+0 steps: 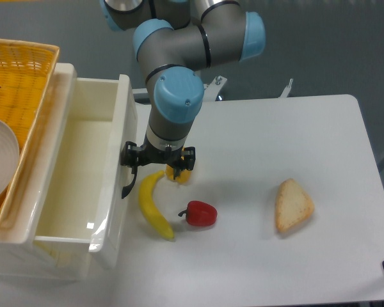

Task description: Slide open the top white drawer

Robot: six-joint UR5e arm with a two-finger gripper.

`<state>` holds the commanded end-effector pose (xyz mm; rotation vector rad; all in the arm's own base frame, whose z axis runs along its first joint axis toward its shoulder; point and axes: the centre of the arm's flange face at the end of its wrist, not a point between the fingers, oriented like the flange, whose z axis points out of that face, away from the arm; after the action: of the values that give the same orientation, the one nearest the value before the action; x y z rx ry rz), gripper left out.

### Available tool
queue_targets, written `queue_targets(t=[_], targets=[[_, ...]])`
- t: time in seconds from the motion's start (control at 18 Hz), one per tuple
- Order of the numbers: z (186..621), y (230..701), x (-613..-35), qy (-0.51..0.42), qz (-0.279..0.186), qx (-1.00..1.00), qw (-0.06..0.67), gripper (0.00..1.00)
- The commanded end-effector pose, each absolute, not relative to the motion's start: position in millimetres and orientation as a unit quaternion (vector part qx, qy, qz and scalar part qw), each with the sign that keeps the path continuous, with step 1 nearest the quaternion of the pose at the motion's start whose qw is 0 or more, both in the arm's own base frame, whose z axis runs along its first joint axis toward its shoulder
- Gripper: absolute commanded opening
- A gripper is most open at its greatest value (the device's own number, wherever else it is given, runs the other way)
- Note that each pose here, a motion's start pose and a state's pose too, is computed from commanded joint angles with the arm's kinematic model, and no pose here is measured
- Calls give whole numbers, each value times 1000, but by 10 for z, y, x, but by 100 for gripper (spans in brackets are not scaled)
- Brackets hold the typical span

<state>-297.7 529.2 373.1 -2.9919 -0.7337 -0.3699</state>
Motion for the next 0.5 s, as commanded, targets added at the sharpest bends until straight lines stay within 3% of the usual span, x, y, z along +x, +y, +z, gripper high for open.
queue_targets(t=[0.5], targets=[[3787,5226,-3132,-244,-115,-963,25,100]])
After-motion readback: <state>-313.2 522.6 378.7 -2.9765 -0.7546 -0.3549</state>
